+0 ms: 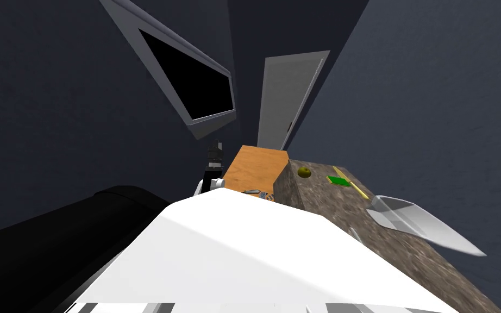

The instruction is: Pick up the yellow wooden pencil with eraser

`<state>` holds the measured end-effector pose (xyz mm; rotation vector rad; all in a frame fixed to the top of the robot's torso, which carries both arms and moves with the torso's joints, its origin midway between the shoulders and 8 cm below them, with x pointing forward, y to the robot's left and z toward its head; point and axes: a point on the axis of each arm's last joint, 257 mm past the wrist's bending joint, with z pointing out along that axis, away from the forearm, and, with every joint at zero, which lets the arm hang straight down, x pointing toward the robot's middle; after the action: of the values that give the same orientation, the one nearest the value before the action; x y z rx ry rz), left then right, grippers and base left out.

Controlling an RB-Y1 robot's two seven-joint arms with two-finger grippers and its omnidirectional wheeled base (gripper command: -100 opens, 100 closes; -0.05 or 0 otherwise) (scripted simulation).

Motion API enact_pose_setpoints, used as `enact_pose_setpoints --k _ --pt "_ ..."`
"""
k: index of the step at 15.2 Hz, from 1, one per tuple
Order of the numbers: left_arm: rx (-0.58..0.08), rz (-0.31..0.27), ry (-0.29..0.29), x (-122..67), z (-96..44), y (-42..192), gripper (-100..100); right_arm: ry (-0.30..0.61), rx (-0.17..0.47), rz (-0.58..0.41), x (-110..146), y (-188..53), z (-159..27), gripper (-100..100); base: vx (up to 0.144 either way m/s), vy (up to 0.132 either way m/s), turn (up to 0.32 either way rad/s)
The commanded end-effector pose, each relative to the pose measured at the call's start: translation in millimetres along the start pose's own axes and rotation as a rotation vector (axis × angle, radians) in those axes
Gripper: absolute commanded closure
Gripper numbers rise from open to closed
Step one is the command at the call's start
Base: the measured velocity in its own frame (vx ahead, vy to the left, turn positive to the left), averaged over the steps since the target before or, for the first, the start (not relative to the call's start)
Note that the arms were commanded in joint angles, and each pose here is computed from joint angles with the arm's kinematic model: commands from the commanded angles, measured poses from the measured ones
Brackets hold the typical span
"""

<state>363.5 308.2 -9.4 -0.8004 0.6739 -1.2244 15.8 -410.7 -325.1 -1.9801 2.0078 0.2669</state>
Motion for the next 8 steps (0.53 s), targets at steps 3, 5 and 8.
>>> enact_pose_setpoints --k 3,5,8 --pt "0.0 0.0 0.0 0.0 0.0 0 0 -0.007 -0.007 -0.024 -3 -15 10.9 -100 -0.015 -0.007 -0.112" --pt "0.0 0.0 0.0 0.0 0.0 0 0 -0.009 -0.012 -0.04 -6 -25 17.7 -100 -0.024 -0.008 -0.143" --pt "0.0 0.0 0.0 0.0 0.0 0 0 -0.01 -0.017 -0.057 -8 -35 24.2 -100 -0.021 -0.009 -0.075"
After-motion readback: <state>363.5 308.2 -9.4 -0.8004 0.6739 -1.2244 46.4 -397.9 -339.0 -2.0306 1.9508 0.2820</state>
